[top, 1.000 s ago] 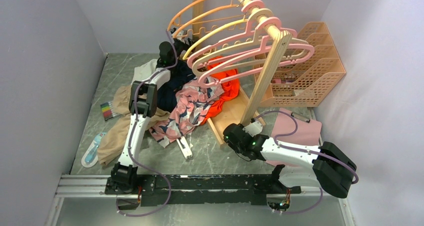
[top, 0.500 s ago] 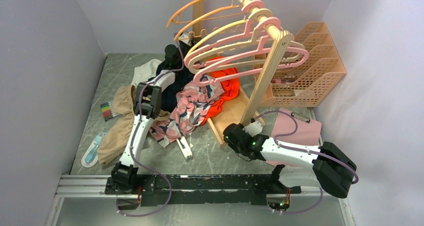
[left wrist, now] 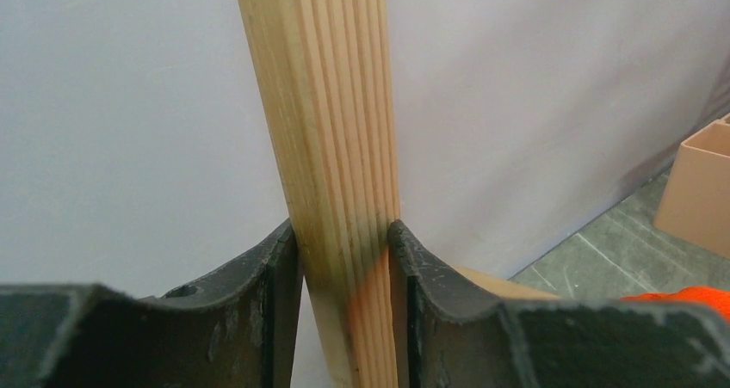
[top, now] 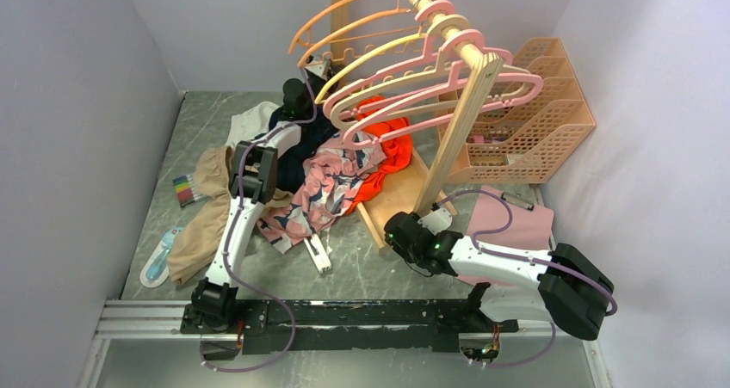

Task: Place the shorts on the hanger
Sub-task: Adjust the clothesline at the center of the board.

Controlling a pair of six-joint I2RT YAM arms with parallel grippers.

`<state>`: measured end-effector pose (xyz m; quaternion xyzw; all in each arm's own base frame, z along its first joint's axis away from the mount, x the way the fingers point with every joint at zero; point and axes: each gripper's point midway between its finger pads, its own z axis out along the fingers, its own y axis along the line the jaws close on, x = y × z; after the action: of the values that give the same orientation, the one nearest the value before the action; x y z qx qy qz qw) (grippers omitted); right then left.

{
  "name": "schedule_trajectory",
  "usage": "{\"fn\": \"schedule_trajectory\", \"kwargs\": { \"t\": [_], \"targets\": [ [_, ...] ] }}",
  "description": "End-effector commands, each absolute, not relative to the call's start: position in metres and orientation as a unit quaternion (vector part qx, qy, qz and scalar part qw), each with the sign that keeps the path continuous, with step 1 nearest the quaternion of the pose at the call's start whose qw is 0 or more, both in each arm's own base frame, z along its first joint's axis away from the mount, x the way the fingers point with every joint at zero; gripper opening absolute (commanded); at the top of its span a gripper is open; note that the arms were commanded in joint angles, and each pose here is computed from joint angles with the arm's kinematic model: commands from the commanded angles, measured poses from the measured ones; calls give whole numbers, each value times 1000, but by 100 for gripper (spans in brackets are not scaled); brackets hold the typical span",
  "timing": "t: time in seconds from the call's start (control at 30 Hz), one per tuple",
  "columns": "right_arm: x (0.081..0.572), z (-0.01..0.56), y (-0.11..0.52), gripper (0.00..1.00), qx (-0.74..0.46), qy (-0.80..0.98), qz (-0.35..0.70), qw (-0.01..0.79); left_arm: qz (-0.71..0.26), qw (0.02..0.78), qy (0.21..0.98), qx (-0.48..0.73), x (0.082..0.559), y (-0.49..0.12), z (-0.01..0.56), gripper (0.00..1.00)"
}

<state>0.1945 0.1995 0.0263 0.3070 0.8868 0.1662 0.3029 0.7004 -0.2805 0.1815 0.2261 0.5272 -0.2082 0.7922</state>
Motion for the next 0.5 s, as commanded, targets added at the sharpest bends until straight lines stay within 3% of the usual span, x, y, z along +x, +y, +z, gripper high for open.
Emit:
{"fn": "schedule_trajectory", "kwargs": {
  "t": [0.0,0.43,0.47],
  "targets": [
    [138,-30,200,0,-110,969,107,195,-185,817,498,226,686,-282,196,7],
    [140,-31,198,0,-107,969,102,198,-168,829,495,199,660,-248,216,7],
    [140,-30,198,0,-106,969,102,199,-175,828,495,196,660,-248,219,11]
  ]
}}
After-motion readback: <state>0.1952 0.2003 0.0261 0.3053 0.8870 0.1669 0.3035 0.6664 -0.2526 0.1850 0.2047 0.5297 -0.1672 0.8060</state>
